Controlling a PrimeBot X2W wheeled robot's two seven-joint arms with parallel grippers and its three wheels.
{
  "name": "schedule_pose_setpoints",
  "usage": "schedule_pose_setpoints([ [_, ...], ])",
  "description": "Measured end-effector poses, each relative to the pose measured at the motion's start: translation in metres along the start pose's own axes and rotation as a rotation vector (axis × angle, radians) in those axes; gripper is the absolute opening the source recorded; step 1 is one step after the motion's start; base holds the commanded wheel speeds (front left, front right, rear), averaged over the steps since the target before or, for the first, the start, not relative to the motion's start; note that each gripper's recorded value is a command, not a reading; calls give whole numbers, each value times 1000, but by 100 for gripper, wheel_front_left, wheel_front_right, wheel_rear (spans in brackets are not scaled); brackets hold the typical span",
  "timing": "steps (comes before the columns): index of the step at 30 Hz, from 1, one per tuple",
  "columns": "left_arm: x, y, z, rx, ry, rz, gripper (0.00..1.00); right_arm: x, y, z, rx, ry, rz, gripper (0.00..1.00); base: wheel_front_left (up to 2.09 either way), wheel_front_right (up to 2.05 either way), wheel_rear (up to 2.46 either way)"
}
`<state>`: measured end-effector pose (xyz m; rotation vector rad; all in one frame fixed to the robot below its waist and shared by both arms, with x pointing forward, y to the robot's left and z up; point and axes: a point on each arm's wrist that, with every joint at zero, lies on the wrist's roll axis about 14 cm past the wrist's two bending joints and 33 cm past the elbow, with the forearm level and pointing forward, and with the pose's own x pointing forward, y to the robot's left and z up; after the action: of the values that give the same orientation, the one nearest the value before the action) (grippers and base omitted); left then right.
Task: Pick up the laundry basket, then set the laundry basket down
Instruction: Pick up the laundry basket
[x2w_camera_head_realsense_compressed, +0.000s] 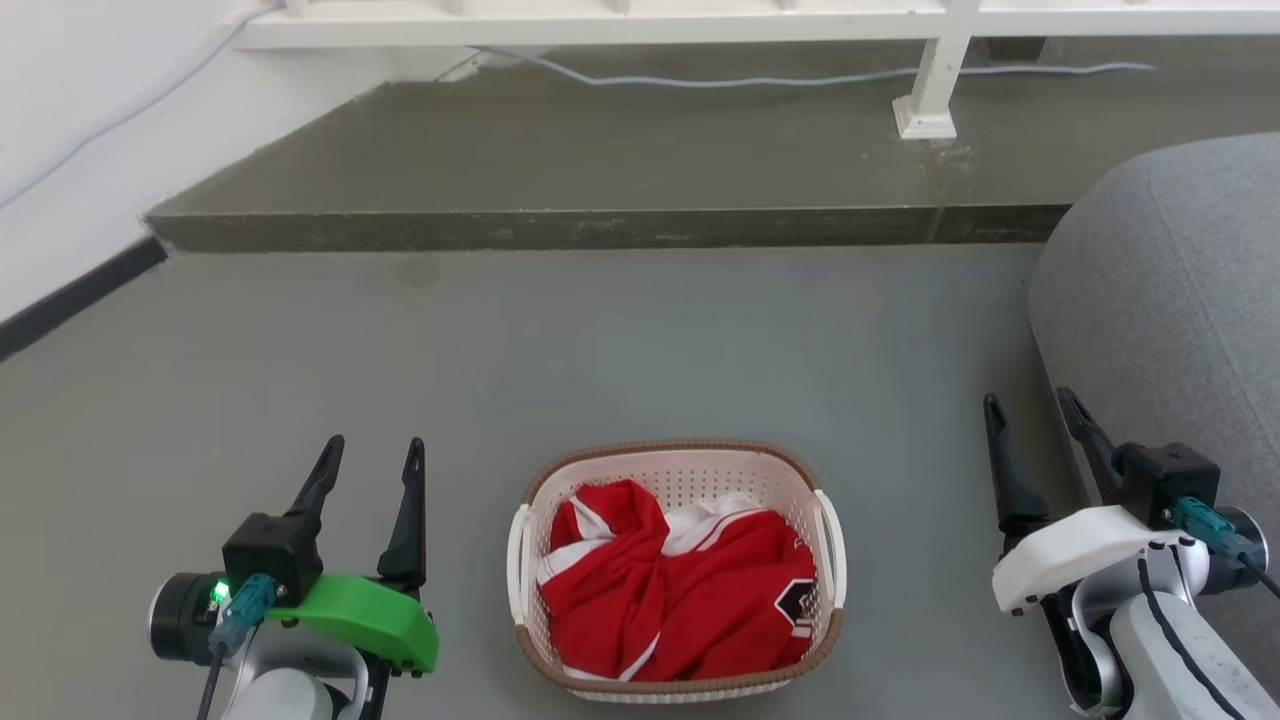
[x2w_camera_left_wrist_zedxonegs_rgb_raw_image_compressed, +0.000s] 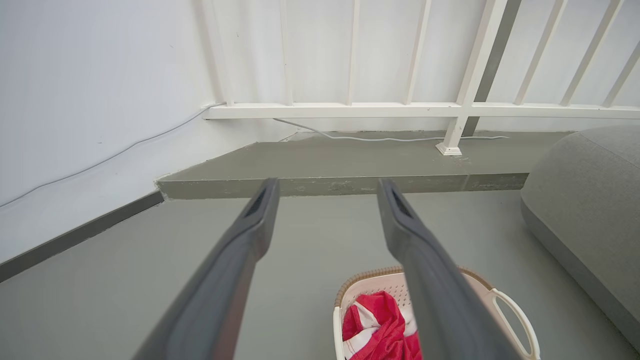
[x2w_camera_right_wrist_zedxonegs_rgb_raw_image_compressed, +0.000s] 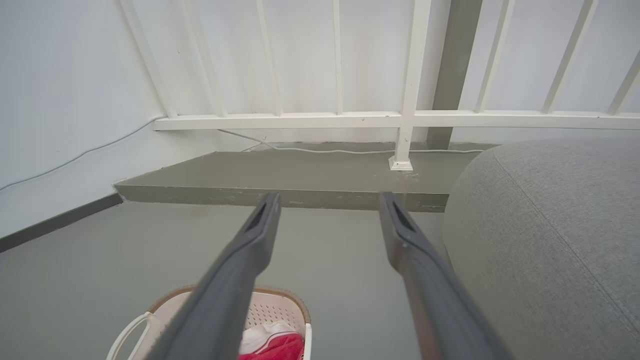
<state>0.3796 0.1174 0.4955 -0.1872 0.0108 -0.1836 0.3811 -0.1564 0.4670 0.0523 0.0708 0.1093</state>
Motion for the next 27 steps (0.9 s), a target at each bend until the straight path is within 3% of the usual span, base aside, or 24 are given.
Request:
schedule_pose_setpoints([
  [27,61,6,-66,-65,150,6,100,54,-2,-68,27,168,13,100,0,0,0],
])
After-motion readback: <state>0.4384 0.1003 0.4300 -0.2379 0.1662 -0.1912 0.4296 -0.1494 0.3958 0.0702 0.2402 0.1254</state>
